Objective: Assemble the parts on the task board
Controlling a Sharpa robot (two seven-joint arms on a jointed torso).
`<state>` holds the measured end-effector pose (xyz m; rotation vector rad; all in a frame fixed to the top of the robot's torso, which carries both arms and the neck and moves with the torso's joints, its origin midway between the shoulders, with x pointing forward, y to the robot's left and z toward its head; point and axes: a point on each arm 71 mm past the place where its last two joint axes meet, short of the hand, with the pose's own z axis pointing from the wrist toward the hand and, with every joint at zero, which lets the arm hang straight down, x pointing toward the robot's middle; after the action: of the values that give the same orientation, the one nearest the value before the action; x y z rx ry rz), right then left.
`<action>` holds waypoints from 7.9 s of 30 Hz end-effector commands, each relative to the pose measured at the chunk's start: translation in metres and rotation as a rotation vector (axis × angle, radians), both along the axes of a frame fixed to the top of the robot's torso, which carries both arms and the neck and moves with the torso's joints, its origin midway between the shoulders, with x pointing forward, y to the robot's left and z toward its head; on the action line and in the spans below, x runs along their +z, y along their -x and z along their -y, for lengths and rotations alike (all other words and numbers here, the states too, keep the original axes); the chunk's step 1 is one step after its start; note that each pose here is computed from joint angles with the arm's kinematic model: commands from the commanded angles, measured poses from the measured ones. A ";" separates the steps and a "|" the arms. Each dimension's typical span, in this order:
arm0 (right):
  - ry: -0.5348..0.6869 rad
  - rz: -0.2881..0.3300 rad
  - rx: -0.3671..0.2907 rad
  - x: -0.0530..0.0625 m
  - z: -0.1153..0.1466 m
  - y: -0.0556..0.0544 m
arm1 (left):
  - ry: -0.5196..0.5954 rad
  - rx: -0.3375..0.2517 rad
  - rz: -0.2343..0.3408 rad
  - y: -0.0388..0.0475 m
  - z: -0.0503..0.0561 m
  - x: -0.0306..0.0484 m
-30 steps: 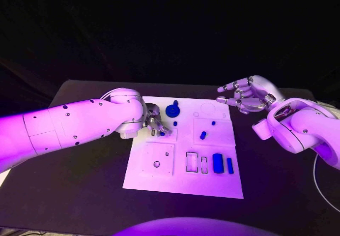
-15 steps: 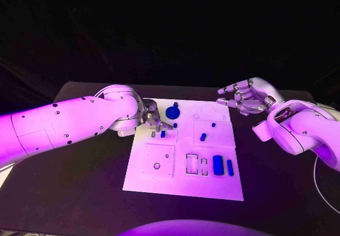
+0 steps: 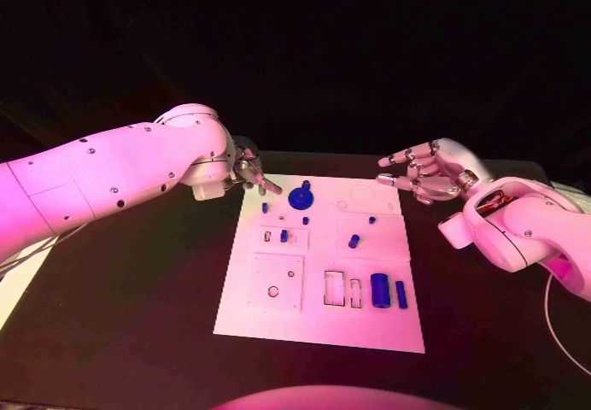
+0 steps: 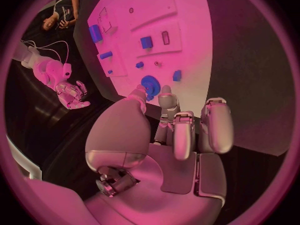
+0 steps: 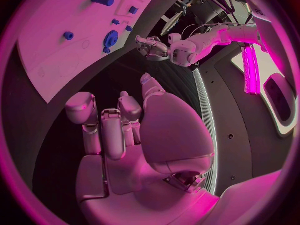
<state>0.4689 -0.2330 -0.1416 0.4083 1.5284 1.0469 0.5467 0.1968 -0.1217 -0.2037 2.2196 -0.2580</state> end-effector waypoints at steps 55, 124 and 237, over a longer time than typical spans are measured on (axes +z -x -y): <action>0.000 -0.009 0.029 -0.003 -0.006 -0.001 | -0.143 -0.054 -0.198 -0.0244 0.010 -0.0366; 0.016 -0.054 0.040 -0.014 -0.004 0.001 | 0.034 -0.140 -0.002 0.0506 0.003 -0.0682; 0.018 -0.063 0.068 -0.016 -0.007 0.002 | -0.094 -0.126 -0.120 0.0446 0.010 -0.0781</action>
<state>0.4673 -0.2279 -0.1568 0.3972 1.6078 1.0690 0.5037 0.1855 -0.1954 -0.0200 2.3582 -0.2328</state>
